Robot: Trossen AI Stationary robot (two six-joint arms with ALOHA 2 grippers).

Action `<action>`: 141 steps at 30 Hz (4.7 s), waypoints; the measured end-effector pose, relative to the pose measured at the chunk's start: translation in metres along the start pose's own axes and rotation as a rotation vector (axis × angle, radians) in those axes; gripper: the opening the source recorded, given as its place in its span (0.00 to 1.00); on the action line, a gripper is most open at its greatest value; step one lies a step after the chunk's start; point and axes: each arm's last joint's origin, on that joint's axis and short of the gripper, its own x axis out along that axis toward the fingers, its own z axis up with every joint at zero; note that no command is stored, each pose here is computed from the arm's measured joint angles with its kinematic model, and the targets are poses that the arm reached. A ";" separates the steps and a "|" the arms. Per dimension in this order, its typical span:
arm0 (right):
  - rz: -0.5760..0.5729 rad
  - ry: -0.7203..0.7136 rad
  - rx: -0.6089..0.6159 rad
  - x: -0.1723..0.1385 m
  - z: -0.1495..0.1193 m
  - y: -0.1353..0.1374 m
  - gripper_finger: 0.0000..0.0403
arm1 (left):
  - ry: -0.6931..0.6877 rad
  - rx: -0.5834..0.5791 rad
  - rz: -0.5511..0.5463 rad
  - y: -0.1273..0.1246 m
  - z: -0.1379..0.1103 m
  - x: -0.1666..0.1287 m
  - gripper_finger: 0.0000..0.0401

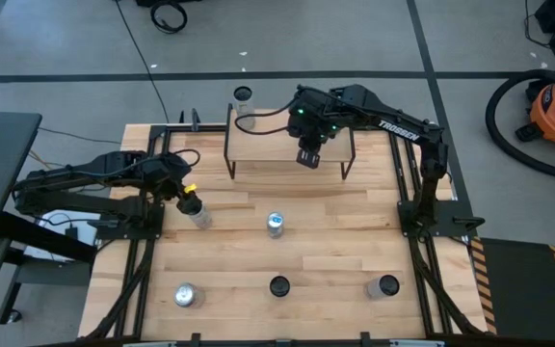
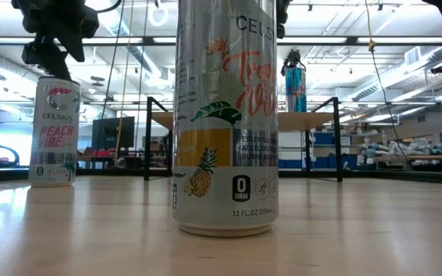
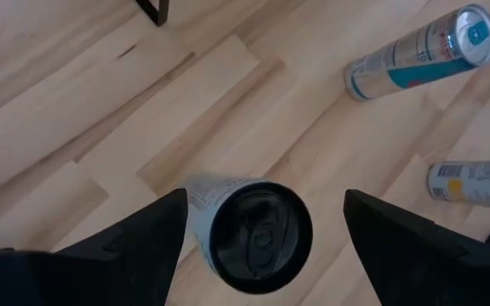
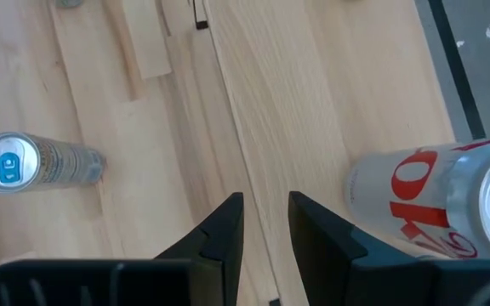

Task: Place canned beverage on shelf
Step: Put the white soda can on the shelf

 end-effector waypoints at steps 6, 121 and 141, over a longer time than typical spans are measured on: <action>0.000 -0.006 0.000 0.000 0.001 0.000 0.26 | 0.031 0.001 0.027 0.001 -0.001 0.002 0.79; 0.003 -0.019 -0.007 0.000 0.002 0.000 0.26 | 0.182 0.268 0.207 -0.041 -0.014 0.059 0.79; 0.001 -0.038 -0.018 0.000 0.004 0.000 0.26 | 0.165 0.277 0.187 -0.048 -0.003 0.054 0.64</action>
